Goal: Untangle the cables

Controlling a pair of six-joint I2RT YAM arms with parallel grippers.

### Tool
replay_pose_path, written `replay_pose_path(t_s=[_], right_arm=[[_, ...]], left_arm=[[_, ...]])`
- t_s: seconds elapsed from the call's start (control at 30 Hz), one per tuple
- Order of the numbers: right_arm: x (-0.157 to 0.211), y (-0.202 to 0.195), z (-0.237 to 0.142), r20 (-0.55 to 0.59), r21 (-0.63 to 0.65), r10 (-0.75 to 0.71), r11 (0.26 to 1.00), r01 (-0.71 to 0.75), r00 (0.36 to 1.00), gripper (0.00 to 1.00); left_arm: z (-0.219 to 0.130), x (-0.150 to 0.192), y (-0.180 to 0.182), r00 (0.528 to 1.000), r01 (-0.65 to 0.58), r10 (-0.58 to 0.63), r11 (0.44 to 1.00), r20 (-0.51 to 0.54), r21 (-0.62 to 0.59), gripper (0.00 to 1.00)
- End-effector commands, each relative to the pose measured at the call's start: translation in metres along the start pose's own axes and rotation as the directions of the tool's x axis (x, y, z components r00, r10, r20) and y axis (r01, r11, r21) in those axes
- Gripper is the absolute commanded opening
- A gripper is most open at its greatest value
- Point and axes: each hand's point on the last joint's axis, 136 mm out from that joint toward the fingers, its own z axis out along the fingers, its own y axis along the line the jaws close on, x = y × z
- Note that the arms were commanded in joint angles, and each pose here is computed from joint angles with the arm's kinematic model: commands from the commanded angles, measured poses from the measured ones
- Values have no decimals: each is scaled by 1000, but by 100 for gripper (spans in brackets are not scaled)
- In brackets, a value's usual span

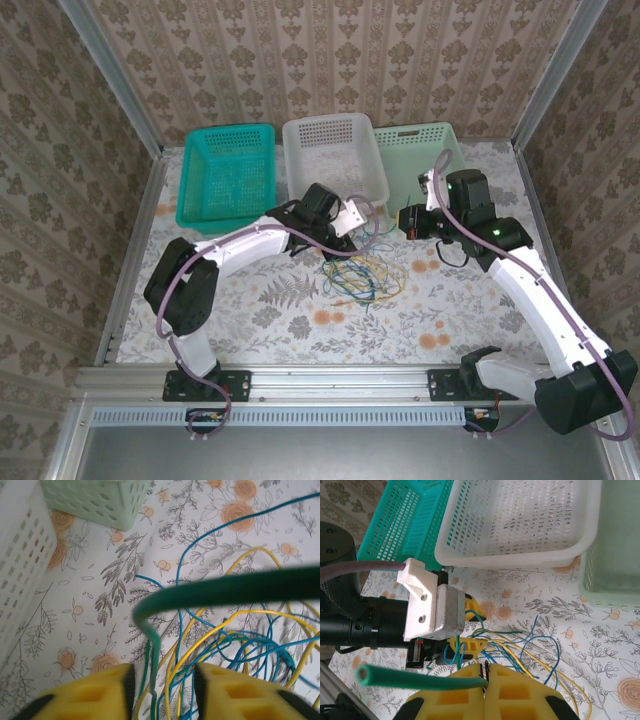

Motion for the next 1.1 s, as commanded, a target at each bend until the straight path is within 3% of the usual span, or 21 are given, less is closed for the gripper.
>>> replay_pose_path(t_s=[0.0, 0.17, 0.33, 0.47, 0.63, 0.77, 0.97, 1.07], right_arm=[[-6, 2, -9, 39, -30, 29, 999, -28, 999, 0], [9, -20, -6, -9, 52, 53, 997, -52, 999, 0], [35, -39, 10, -103, 114, 104, 989, -92, 989, 6], [36, -49, 9, -73, 158, 96, 984, -83, 993, 61], [54, -66, 9, -113, 221, 32, 975, -6, 993, 87], [64, -64, 18, -152, 192, 34, 981, -4, 988, 88], [64, -47, 45, -84, 93, -35, 995, 43, 996, 88], [73, -34, 58, -140, 40, 1, 999, 5, 990, 83]], left_arm=[[-6, -15, 5, 999, 13, -12, 1000, 44, -11, 15], [-13, -15, 12, 998, 38, -35, 998, 59, -44, 0], [-22, -22, 15, 994, 68, -62, 996, 93, -57, 0], [-26, -26, 22, 987, 124, -114, 989, 111, -82, 0], [-31, -30, 35, 967, 231, -221, 970, 122, -72, 0], [-36, -38, 34, 960, 248, -237, 967, 146, -60, 0], [-38, -42, 30, 951, 274, -266, 961, 160, -31, 0], [-36, -39, 35, 942, 310, -300, 949, 148, -54, 0]])
